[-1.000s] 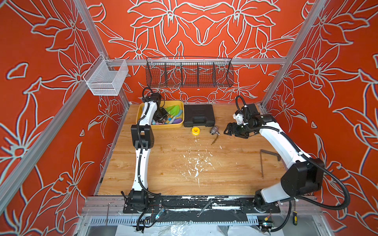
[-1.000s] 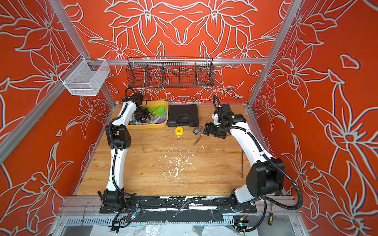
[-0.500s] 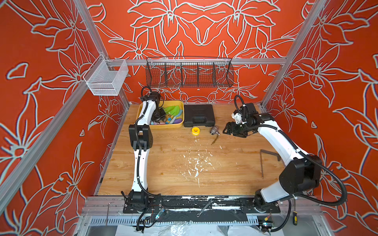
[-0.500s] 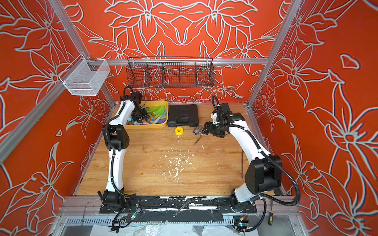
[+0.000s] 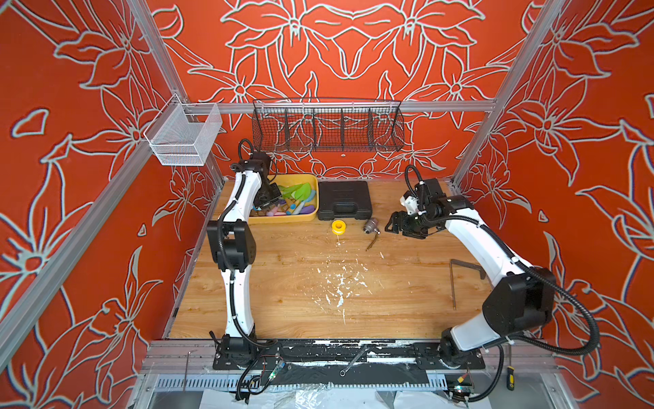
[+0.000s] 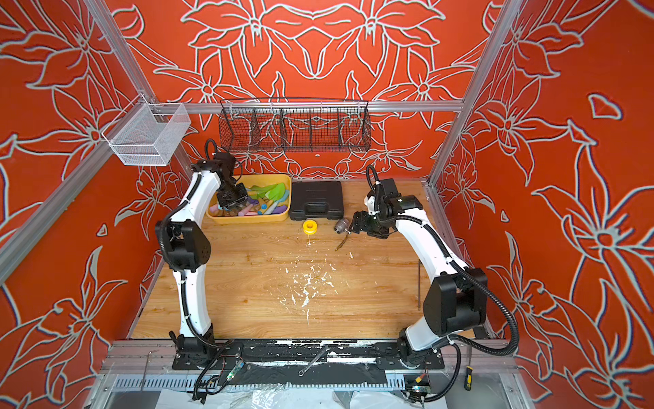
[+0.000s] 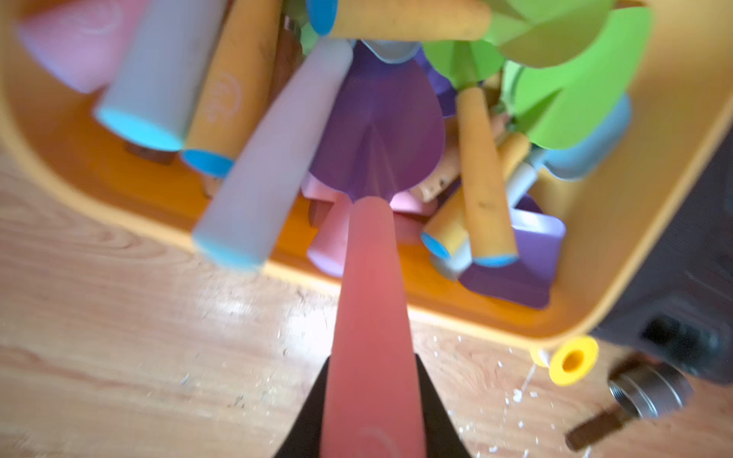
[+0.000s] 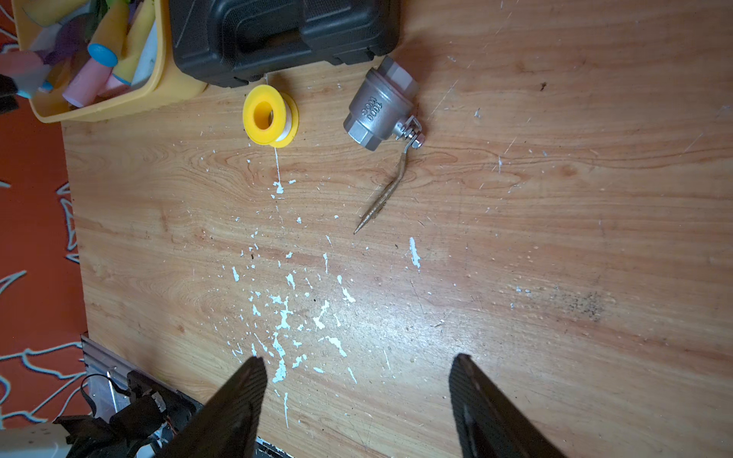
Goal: Take the shovel out of the storage box
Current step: Pick up the shovel from the storage box.
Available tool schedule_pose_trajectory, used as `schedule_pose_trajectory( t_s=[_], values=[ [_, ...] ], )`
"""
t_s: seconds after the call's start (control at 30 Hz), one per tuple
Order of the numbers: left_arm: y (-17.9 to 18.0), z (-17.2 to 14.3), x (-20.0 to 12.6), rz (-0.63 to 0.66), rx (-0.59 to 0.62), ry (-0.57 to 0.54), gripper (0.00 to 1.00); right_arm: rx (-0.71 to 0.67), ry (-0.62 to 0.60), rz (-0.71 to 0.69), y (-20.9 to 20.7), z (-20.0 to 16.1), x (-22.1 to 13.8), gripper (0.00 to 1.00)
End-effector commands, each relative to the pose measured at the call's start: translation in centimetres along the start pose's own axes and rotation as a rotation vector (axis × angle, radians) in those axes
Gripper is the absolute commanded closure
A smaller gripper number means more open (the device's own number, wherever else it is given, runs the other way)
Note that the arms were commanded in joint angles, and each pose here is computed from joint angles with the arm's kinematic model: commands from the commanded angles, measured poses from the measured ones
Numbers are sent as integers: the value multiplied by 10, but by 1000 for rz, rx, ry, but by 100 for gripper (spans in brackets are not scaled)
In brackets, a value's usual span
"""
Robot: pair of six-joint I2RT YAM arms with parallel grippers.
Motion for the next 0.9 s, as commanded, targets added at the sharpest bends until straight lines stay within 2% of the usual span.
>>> schedule_pose_trajectory(
  t_s=[0.0,0.23,0.37,0.63,0.87],
  values=[
    [-5,2,-33,-44,51,-84,100,11,-7,22,7,3,-1,25],
    [0,-19,-59,-71,65,-94,100,28,-14,48,12,8,3,26],
    [-13,-33,-71,-136,115,-106,100,38,-26,75,20,15,5,27],
    [-66,-97,-89,-264,342,-193,100,163,-131,268,66,56,6,31],
    [-99,-153,-108,-377,454,-304,100,217,-157,449,124,83,3,33]
  ],
)
Point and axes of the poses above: each gripper's point midway between its finger pads, its own x axis out along the fingers, its own y axis along the line the jaws close on, z = x × y, the point moved 1 cm from there along -x, back along the fingers, and after that the axes turned 6 degrees about -x, right-handed, at the moved point
